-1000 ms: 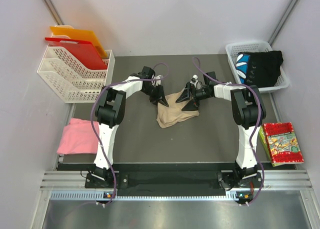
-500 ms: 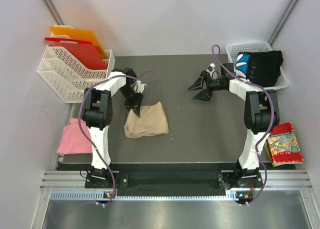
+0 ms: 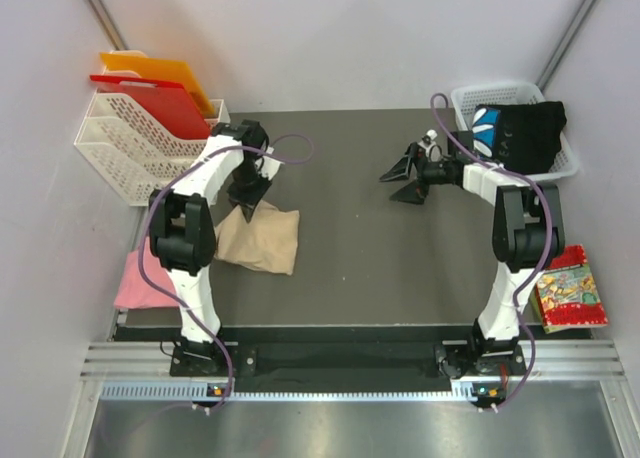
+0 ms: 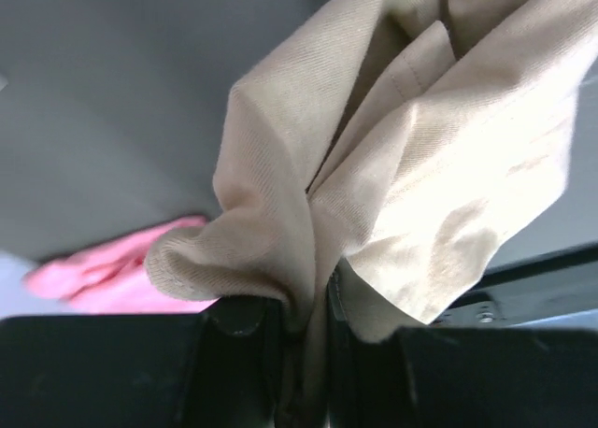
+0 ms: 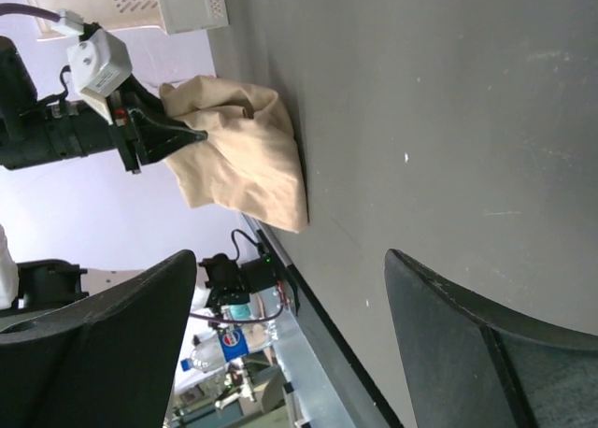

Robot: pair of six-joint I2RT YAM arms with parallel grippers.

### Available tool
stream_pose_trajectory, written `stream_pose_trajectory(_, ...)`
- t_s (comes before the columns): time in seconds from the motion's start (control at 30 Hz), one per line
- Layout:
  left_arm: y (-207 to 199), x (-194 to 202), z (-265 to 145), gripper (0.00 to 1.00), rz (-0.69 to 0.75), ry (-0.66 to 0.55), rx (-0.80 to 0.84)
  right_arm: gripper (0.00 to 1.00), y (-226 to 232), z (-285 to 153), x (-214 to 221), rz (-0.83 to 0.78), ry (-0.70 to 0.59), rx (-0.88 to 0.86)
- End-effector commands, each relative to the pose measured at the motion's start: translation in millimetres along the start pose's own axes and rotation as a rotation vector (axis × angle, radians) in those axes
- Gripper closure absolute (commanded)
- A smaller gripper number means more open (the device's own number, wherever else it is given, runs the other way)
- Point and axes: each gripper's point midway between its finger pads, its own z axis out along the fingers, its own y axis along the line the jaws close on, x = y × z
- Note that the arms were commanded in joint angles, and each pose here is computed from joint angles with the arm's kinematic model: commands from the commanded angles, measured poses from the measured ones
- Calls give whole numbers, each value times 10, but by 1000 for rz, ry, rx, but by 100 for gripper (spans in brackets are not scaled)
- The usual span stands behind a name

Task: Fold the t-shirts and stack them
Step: Neatly place the folded tshirt to the corner

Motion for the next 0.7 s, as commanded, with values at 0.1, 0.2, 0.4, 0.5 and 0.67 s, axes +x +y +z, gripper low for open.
stream_pose_trajectory(0.1,240,730,-378,100,57,237,-204,18,412,-149,2,-126,-43,-64)
stream_pose_trajectory(0.2,361,762,-461,100,66,254,-285,18,428,-158,19,-126,-46,-71)
stream_pose_trajectory(0.4,511,992,-713,100,45,232,-374,18,495,-182,56,-139,-46,-86)
stream_pose_trajectory(0.5,598,1147,-802,100,-11,213,-381,18,535,-200,64,-145,-51,-95)
stream_pose_trajectory(0.67,681,1566,-867,100,-51,259,-420,18,560,-199,79,-143,-51,-103)
